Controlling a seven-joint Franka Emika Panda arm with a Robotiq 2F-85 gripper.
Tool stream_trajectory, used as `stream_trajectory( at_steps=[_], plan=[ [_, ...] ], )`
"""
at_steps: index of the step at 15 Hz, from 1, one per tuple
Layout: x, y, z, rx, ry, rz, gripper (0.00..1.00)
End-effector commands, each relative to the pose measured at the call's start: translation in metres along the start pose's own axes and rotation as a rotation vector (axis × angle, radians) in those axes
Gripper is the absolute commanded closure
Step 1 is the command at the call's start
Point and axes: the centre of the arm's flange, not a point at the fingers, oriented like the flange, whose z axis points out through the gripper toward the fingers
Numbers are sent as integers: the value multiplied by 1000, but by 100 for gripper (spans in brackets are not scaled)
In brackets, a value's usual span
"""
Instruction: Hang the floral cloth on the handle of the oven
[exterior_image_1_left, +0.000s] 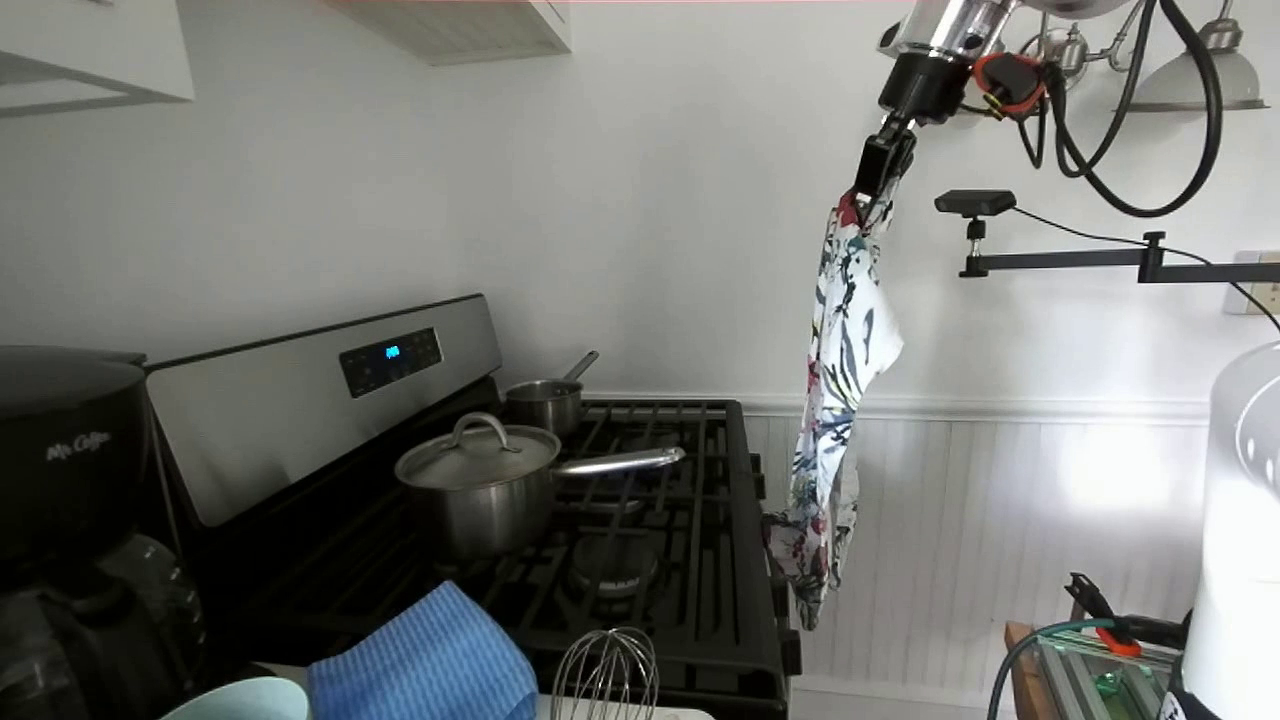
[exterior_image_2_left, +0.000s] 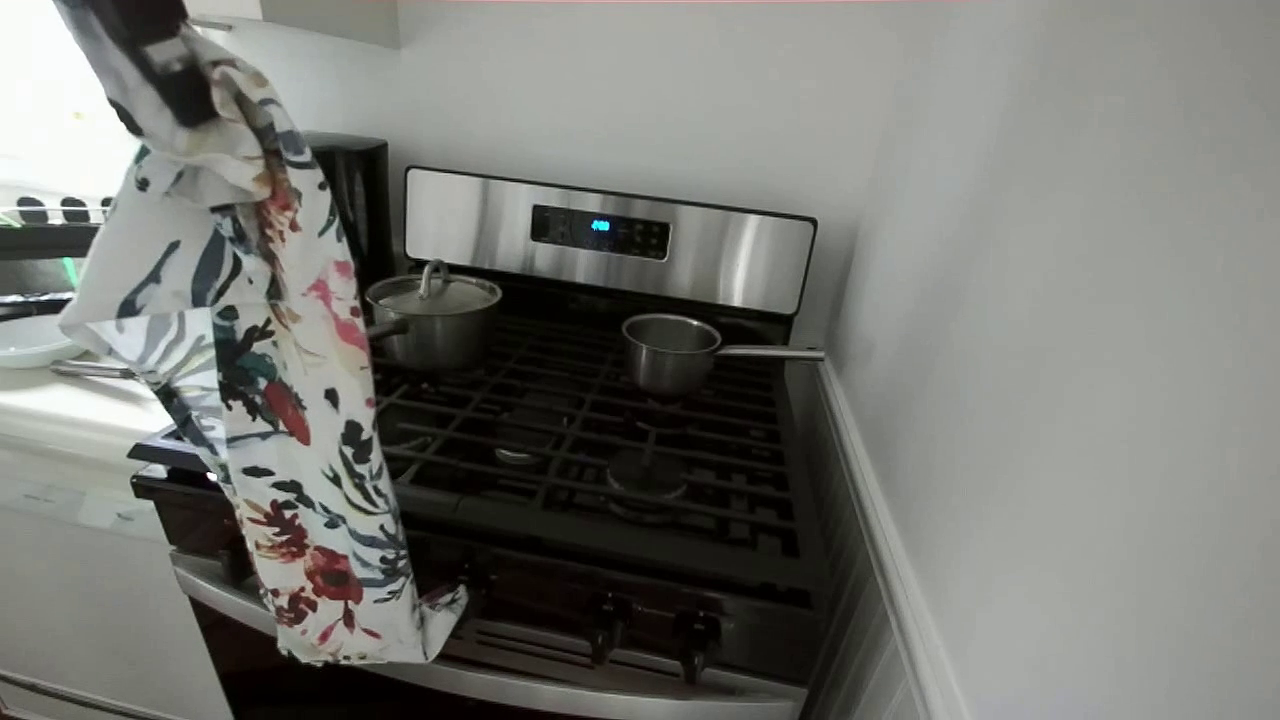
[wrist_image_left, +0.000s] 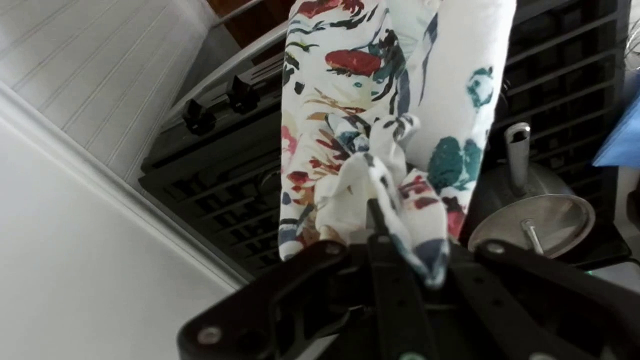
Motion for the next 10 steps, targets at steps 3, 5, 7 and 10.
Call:
stream_trajectory(
  at_steps=[3, 5, 7, 10],
  plan=[
    [5, 2, 1, -9, 33, 103, 99],
    [5, -1, 1, 16, 43, 132, 99],
    [5, -5, 0, -1, 72, 155, 99],
    [11, -6, 20, -16, 78, 174, 99]
  ],
)
